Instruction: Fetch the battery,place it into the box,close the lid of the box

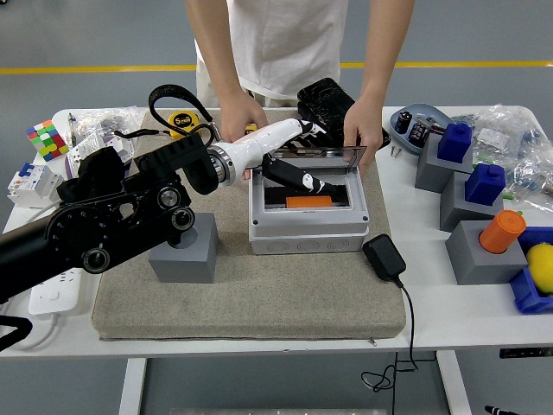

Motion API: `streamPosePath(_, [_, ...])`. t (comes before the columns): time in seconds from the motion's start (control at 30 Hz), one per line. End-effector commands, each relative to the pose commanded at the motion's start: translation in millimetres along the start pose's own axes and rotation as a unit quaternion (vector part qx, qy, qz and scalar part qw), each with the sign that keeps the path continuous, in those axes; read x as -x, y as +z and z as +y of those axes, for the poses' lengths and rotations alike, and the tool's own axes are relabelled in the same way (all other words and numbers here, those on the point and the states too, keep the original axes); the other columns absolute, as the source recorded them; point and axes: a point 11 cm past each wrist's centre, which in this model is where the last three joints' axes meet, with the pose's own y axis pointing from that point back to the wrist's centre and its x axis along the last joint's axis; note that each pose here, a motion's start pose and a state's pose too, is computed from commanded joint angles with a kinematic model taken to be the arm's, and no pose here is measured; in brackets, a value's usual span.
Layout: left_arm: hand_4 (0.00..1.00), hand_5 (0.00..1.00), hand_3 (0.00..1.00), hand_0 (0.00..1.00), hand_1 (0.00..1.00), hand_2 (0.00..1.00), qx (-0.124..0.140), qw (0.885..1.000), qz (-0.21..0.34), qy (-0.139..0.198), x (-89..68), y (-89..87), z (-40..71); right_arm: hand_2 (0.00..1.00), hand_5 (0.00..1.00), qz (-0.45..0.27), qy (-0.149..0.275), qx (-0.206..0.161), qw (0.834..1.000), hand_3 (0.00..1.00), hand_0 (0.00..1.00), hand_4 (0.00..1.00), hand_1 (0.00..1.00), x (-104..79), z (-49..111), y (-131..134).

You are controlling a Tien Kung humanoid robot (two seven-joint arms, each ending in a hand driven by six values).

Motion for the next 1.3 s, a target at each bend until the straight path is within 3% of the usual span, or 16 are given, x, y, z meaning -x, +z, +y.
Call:
streamPosePath(0.23, [0.998, 0.398, 0.781, 0.664, 0.752, 0.734, -0.018, 0.999, -0.001, -0.037, 17.4, -2.7, 6.1, 0.685, 0.463, 0.000, 0.000, 0.000, 1.000, 0.529, 0.672, 0.905, 0.671, 0.7, -0.2, 0])
streamPosePath(0.77, [0.998, 0.409, 0.775, 0.657, 0.737, 0.725, -0.021, 0.998, 0.026, -0.045, 25.9, -7.3, 11.8, 0.684, 0.462, -0.005, 0.002, 0.000, 1.000, 0.528, 0.669, 0.905, 0.670, 0.9, -0.5, 3])
streamPosePath(0.93, [0.998, 0.411, 0.773, 0.657, 0.736, 0.724, -0.035, 0.997, 0.040, -0.059, 34.2, -16.1, 12.4, 0.685, 0.462, -0.006, 0.002, 0.000, 1.000, 0.528, 0.670, 0.905, 0.670, 1.6, -0.6, 2])
streamPosePath(1.03, [0.998, 0.411, 0.773, 0.657, 0.736, 0.724, -0.010, 0.998, 0.056, -0.033, 23.7, -7.5, 19.0, 0.685, 0.462, -0.007, 0.002, -0.002, 1.000, 0.528, 0.670, 0.905, 0.670, 2.1, -0.6, 1])
streamPosePath(1.13, [0.998, 0.413, 0.769, 0.641, 0.734, 0.716, 0.032, 0.997, 0.073, 0.015, -2.4, 9.5, 31.5, 0.684, 0.461, -0.008, 0.001, 0.000, 1.000, 0.527, 0.665, 0.904, 0.669, 2.6, -0.8, 3])
streamPosePath(1.23, [0.998, 0.413, 0.769, 0.641, 0.734, 0.716, 0.076, 0.989, 0.094, 0.084, -34.2, 18.2, 50.3, 0.684, 0.461, -0.010, 0.002, 0.001, 1.000, 0.527, 0.665, 0.904, 0.669, 2.0, -0.9, 4])
streamPosePath(1.3, [0.998, 0.401, 0.756, 0.605, 0.726, 0.712, 0.091, 0.982, 0.104, 0.128, -50.4, 13.8, 61.2, 0.683, 0.461, -0.013, 0.003, 0.002, 1.000, 0.527, 0.670, 0.904, 0.669, 0.8, -1.0, 4])
